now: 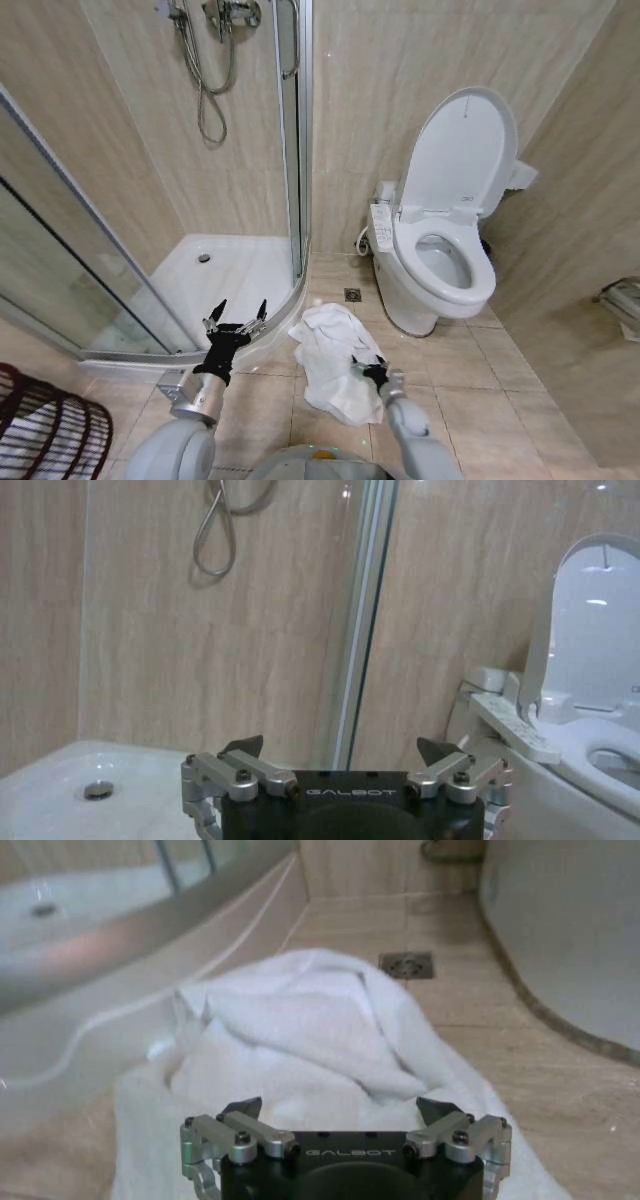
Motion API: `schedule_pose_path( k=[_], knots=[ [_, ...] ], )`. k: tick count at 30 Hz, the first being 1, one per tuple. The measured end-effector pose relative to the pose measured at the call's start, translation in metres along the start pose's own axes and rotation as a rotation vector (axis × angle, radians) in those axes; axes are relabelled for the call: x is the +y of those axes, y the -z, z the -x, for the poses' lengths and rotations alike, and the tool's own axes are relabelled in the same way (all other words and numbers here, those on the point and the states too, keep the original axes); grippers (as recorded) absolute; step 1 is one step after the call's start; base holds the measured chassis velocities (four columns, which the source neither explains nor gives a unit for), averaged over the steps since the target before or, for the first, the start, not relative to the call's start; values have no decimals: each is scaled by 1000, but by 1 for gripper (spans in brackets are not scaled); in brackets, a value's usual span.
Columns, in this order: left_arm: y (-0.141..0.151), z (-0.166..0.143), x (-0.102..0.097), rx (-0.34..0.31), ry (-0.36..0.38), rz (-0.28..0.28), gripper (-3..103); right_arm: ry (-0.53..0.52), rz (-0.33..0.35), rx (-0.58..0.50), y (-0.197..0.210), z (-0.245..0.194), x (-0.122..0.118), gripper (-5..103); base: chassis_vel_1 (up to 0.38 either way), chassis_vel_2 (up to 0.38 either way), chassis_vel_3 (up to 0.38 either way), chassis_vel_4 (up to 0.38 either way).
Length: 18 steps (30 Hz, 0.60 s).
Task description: Discard the used towel into the hamper.
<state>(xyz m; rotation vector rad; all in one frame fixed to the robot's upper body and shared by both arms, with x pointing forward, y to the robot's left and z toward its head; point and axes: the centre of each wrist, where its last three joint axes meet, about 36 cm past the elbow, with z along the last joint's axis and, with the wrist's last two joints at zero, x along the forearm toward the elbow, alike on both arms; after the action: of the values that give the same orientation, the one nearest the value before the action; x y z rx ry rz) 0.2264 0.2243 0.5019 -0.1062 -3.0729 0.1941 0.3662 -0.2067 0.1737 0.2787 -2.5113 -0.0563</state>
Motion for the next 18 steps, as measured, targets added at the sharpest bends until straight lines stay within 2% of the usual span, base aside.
schedule_pose_path(
  k=[2,7,9,11,12,14,16,18],
  knots=[
    [0,0,0,0,0,0,100,-9,-39,33,-9,9,1,100,0,0,0,0],
    [0,0,0,0,0,0,100,3,-53,51,-11,17,11,100,0,0,0,0],
    [0,0,0,0,0,0,100,37,-56,18,1,18,30,100,0,0,0,0],
    [0,0,0,0,0,0,100,46,-59,6,5,18,35,100,0,0,0,0],
    [0,0,0,0,0,0,100,72,-70,-20,15,16,51,100,0,0,0,0],
    [0,0,0,0,0,0,100,90,-96,-27,19,18,65,100,0,0,0,0],
    [0,0,0,0,0,0,100,89,-112,-22,17,23,67,100,0,0,0,0],
    [0,0,0,0,0,0,100,64,-128,11,5,34,59,100,0,0,0,0]
  ],
)
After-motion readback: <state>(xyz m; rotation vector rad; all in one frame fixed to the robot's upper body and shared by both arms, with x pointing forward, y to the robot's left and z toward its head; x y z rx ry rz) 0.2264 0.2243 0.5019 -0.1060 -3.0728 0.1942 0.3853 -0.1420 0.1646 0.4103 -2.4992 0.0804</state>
